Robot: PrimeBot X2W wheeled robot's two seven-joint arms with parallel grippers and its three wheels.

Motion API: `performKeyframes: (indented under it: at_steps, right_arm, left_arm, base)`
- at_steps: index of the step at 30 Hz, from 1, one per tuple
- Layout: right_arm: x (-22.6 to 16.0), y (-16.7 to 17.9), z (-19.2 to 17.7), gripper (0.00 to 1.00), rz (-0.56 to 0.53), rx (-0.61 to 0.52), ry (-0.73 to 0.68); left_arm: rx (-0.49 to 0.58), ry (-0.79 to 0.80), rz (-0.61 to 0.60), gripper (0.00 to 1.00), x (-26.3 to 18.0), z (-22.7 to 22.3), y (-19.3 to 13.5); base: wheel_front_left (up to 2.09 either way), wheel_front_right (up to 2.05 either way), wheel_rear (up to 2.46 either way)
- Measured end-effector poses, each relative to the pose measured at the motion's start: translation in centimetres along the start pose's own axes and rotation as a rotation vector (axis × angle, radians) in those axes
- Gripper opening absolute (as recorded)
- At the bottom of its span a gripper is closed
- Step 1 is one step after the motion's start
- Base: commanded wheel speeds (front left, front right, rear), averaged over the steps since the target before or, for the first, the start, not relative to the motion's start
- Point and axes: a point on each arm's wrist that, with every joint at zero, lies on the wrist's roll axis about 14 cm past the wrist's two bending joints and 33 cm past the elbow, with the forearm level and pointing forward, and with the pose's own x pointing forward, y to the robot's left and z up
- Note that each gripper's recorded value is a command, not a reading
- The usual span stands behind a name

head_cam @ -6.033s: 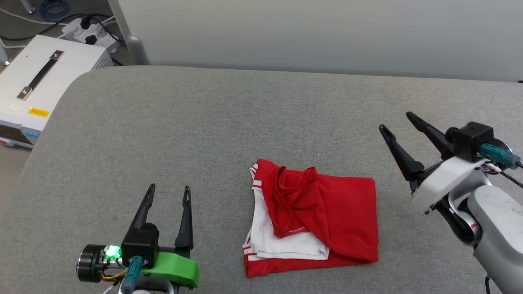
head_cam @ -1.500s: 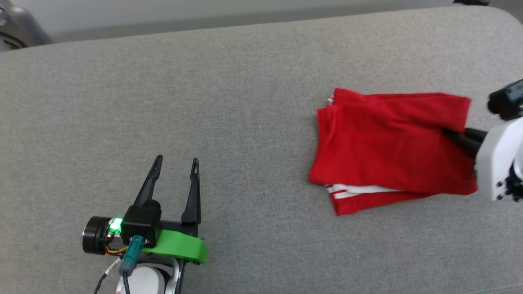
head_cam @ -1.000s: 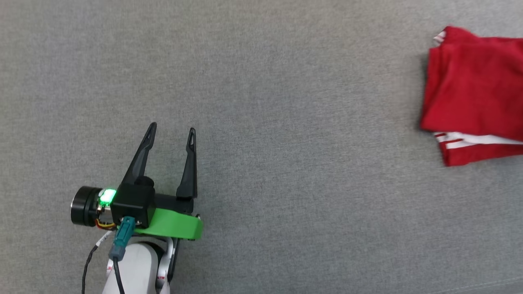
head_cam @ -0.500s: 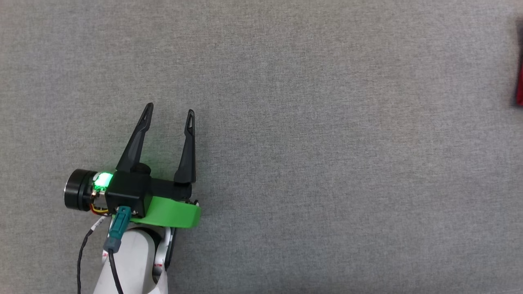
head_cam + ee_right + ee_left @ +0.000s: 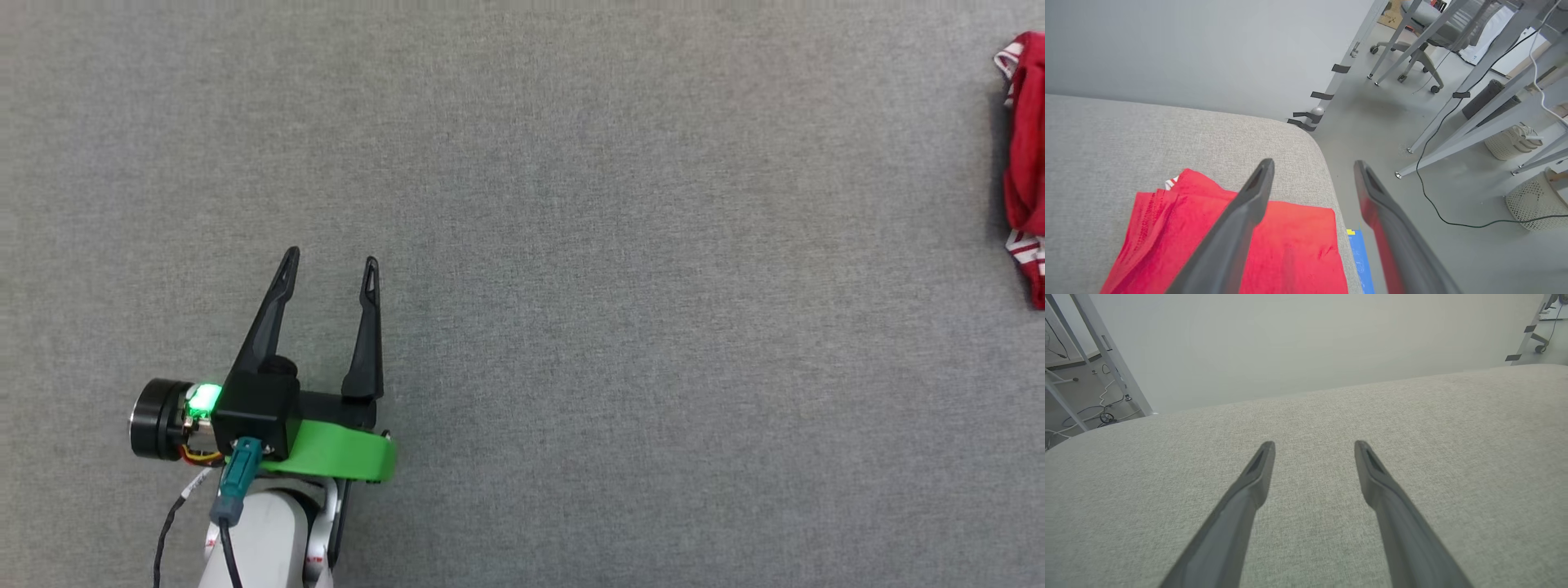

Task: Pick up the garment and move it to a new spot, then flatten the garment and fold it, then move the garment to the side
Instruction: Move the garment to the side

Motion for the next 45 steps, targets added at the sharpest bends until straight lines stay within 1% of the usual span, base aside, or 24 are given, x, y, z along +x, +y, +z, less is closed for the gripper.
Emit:
performKeyframes:
  at_steps: [4,7,14,18,23,25,30,37,45]
  right_arm:
    - [-1.5,0.1,4.3,1.00,0.000,0.033,-0.199]
    - [-2.8,1.7,6.9,1.00,0.029,0.059,-0.329]
    - [-6.4,9.0,12.1,1.00,0.162,0.153,-0.589]
    - [-9.1,13.9,13.8,1.00,0.259,0.215,-0.684]
    - [-12.1,18.3,13.7,1.00,0.347,0.272,-0.711]
    - [-13.5,20.3,12.6,1.00,0.385,0.299,-0.689]
    - [-15.8,22.6,9.9,1.00,0.424,0.356,-0.620]
    - [-18.3,23.7,6.7,1.00,0.431,0.422,-0.535]
    - [-20.9,23.2,4.1,1.00,0.406,0.462,-0.479]
  left_arm:
    - [-0.001,-0.022,0.024,1.00,-1.0,1.4,0.4]
    - [-0.002,-0.030,0.052,1.00,-2.0,2.1,0.9]
    - [0.010,-0.057,0.099,1.00,-3.8,3.7,2.0]
    - [0.011,-0.066,0.133,1.00,-5.0,4.4,2.8]
    - [0.020,-0.088,0.173,1.00,-6.2,5.4,3.8]
    - [0.023,-0.092,0.193,1.00,-7.1,5.7,4.2]
    - [0.021,-0.103,0.222,1.00,-8.5,6.3,4.7]
    - [0.014,-0.117,0.247,1.00,-10.1,6.9,5.0]
    - [0.004,-0.130,0.239,1.00,-11.5,7.3,4.6]
  base:
    - [0.00,0.00,0.00]
    - [0.00,0.00,0.00]
    - [0.00,0.00,0.00]
    - [0.00,0.00,0.00]
    - [0.00,0.00,0.00]
    - [0.00,0.00,0.00]
    - [0.00,0.00,0.00]
    - [0.00,0.00,0.00]
    - [0.00,0.00,0.00]
